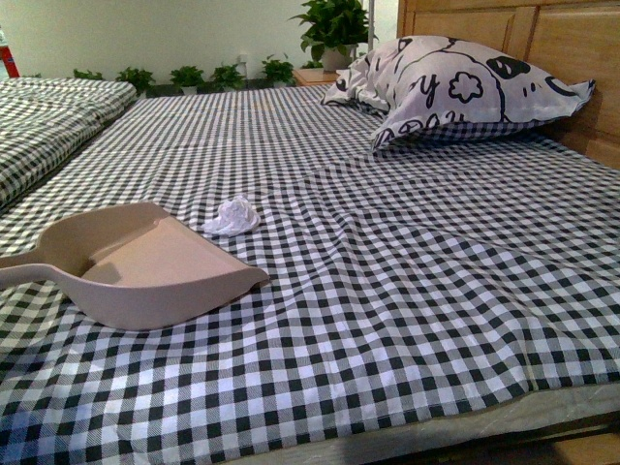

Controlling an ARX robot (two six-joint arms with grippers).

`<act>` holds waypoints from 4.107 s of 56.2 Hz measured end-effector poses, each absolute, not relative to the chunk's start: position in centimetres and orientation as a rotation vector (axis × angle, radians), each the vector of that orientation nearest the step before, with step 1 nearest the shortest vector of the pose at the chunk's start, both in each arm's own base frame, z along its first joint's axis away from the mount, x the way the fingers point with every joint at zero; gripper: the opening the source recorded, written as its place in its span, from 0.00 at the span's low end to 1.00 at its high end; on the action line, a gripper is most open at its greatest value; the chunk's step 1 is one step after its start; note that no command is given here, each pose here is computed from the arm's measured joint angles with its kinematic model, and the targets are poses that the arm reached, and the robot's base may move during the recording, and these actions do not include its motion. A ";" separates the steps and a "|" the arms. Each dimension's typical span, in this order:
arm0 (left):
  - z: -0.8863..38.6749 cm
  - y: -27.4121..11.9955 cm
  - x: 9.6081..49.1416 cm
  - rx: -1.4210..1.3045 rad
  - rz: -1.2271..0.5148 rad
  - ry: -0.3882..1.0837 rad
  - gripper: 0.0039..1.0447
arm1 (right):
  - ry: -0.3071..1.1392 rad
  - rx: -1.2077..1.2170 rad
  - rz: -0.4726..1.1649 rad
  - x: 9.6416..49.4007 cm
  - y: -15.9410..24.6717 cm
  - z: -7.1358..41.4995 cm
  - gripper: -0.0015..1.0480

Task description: Clean up trash

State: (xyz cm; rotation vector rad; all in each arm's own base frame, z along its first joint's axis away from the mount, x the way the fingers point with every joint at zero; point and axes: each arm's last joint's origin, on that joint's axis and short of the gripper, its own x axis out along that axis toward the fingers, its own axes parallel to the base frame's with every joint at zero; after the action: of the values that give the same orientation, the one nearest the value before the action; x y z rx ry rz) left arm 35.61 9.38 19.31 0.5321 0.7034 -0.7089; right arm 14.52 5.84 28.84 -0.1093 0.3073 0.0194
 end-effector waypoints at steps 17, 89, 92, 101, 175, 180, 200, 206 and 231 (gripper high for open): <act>19.4 9.4 35.6 0.533 -0.708 0.702 0.26 | 0.466 -0.270 0.094 29.7 9.0 27.2 0.19; 19.4 9.4 35.6 0.534 -0.708 0.702 0.26 | 0.426 -0.285 0.885 35.0 22.3 25.8 0.19; 19.4 9.4 35.6 0.534 -0.708 0.702 0.26 | 0.422 -0.283 0.839 35.5 21.2 26.1 0.19; 19.4 9.4 35.6 0.535 -0.708 0.701 0.26 | 0.453 -0.292 0.655 37.1 17.5 25.3 0.19; 32.7 6.0 26.1 0.024 0.105 0.165 0.26 | 0.085 -0.018 0.421 19.8 -2.4 37.1 0.19; 33.0 5.3 24.3 0.008 0.086 0.155 0.26 | 0.044 -0.017 0.444 17.9 -2.7 38.0 0.19; 32.9 4.3 19.0 -0.004 0.057 0.128 0.26 | 0.005 -0.001 0.516 14.3 -3.1 38.8 0.19; 32.6 4.2 18.4 -0.005 0.061 0.131 0.26 | 0.008 0.014 0.494 14.1 -3.1 38.7 0.19; 32.4 4.0 17.7 0.012 0.051 0.122 0.26 | 0.021 0.058 0.418 13.7 -2.6 38.5 0.19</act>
State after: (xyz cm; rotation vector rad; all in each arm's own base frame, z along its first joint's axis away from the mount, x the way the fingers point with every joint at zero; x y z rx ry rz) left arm 17.67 4.01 32.43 0.0121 0.1220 0.0505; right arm 13.67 -2.63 38.47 0.0583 0.0214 0.4177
